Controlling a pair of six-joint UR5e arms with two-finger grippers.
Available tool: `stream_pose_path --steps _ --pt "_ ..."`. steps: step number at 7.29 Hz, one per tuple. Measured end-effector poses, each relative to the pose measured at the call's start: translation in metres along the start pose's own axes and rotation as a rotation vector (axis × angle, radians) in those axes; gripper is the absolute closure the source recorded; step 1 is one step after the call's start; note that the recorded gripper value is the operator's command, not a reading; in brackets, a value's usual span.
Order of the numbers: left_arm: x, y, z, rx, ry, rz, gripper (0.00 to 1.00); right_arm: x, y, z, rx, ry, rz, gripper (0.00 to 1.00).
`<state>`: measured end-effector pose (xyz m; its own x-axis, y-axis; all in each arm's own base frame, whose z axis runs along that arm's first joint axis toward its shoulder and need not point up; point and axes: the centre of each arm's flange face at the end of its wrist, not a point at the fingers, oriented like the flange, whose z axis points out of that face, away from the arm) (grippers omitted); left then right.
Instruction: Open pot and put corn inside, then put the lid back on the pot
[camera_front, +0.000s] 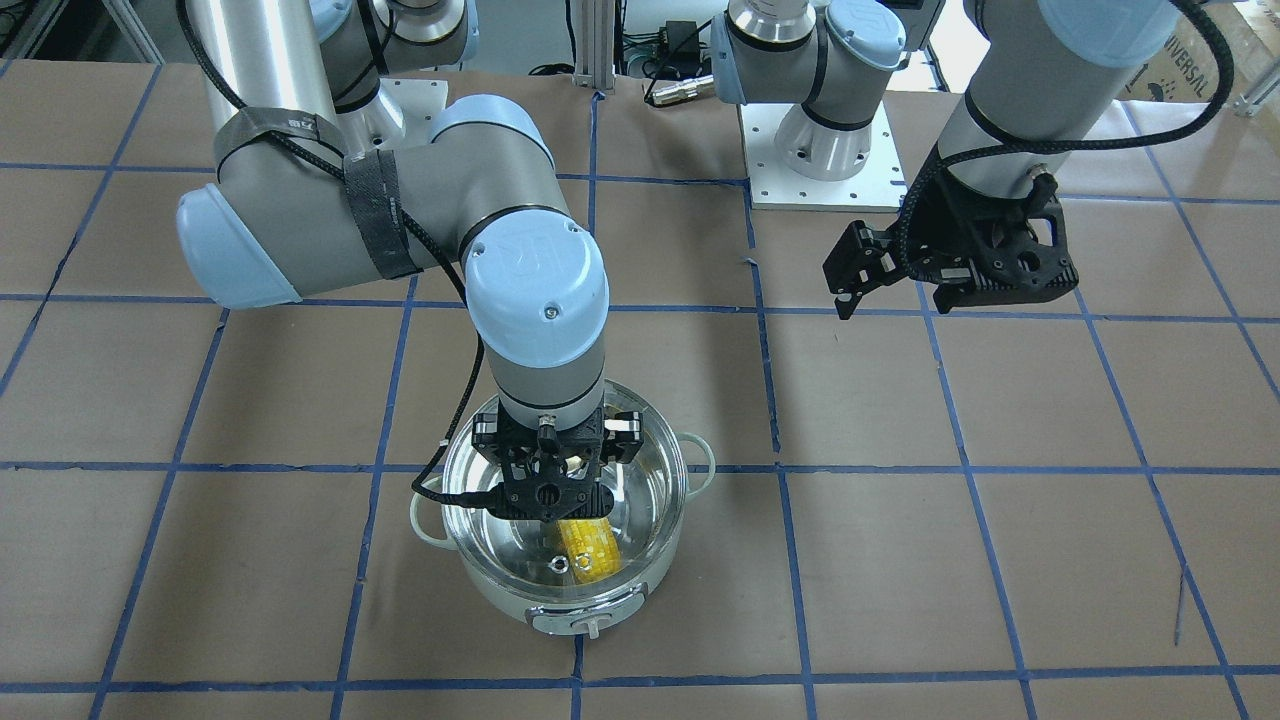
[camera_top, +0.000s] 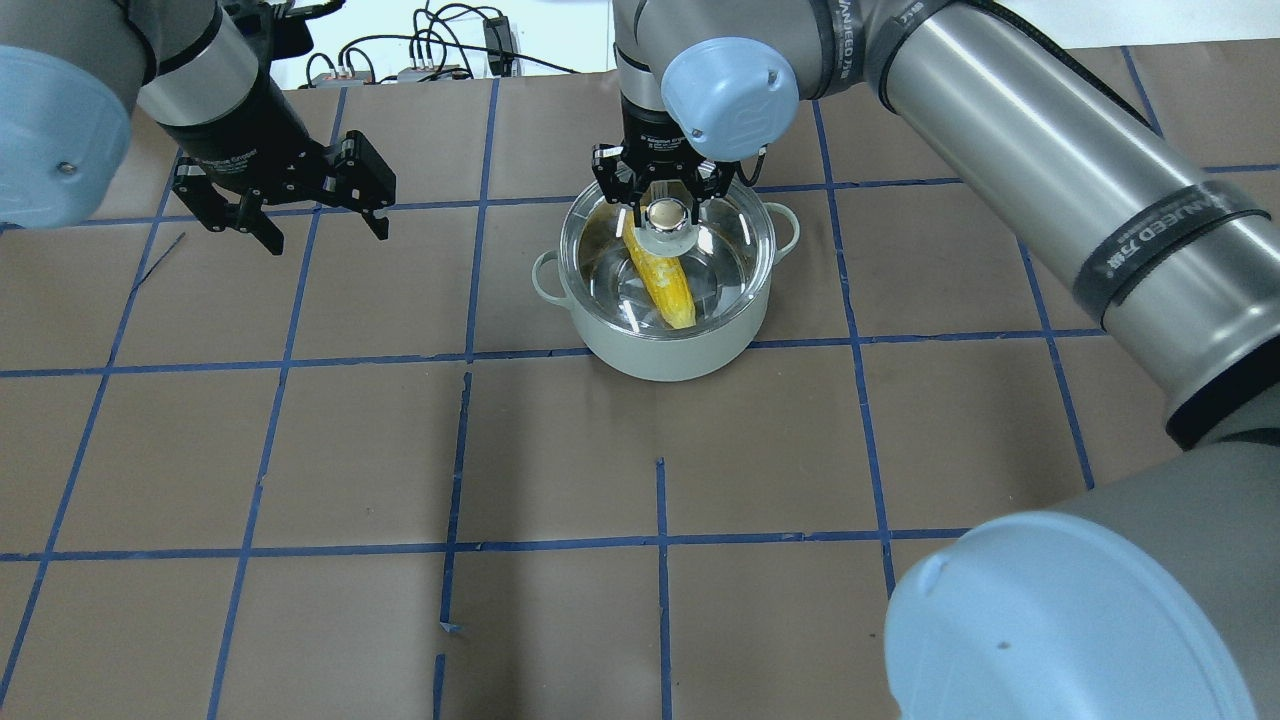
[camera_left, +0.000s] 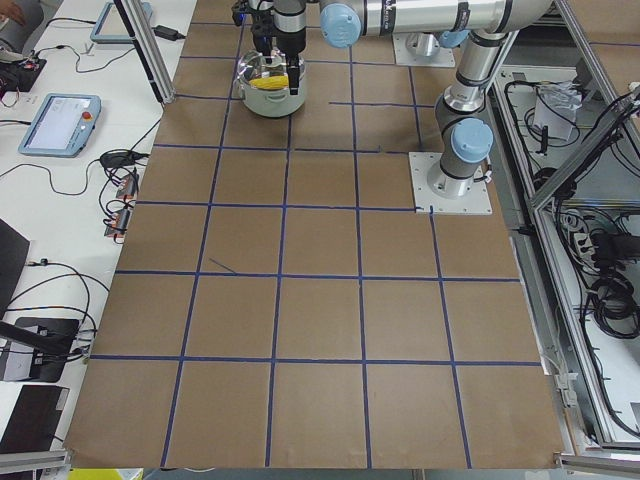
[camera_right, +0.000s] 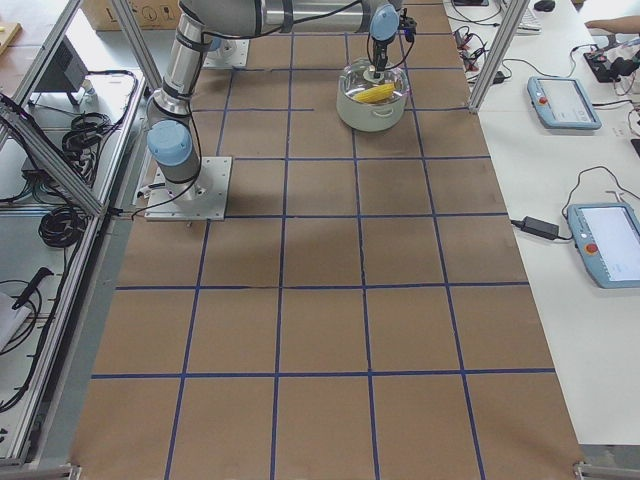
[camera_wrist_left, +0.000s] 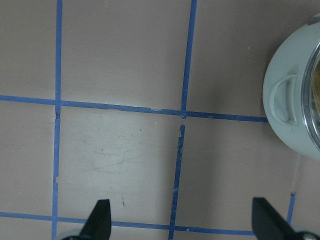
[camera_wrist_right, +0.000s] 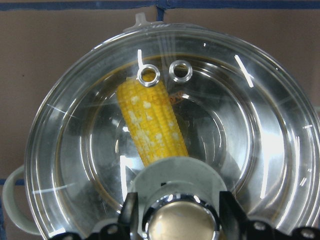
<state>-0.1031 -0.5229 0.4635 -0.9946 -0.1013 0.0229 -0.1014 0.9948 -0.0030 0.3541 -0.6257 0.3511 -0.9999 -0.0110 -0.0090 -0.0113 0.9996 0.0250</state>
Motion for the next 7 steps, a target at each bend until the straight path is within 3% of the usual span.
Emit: stream_pose_path --steps 3,5,7 --pt "-0.001 -0.004 0.007 -0.012 -0.009 0.0 0.0 0.021 -0.009 -0.026 0.02 0.004 -0.01 0.01" --pt "-0.001 -0.004 0.008 -0.014 -0.011 -0.001 0.0 0.096 -0.011 -0.06 -0.051 0.02 -0.067 0.01" --pt "-0.001 -0.004 0.008 -0.015 -0.011 -0.001 0.0 0.161 0.029 -0.097 -0.134 0.015 -0.136 0.01"
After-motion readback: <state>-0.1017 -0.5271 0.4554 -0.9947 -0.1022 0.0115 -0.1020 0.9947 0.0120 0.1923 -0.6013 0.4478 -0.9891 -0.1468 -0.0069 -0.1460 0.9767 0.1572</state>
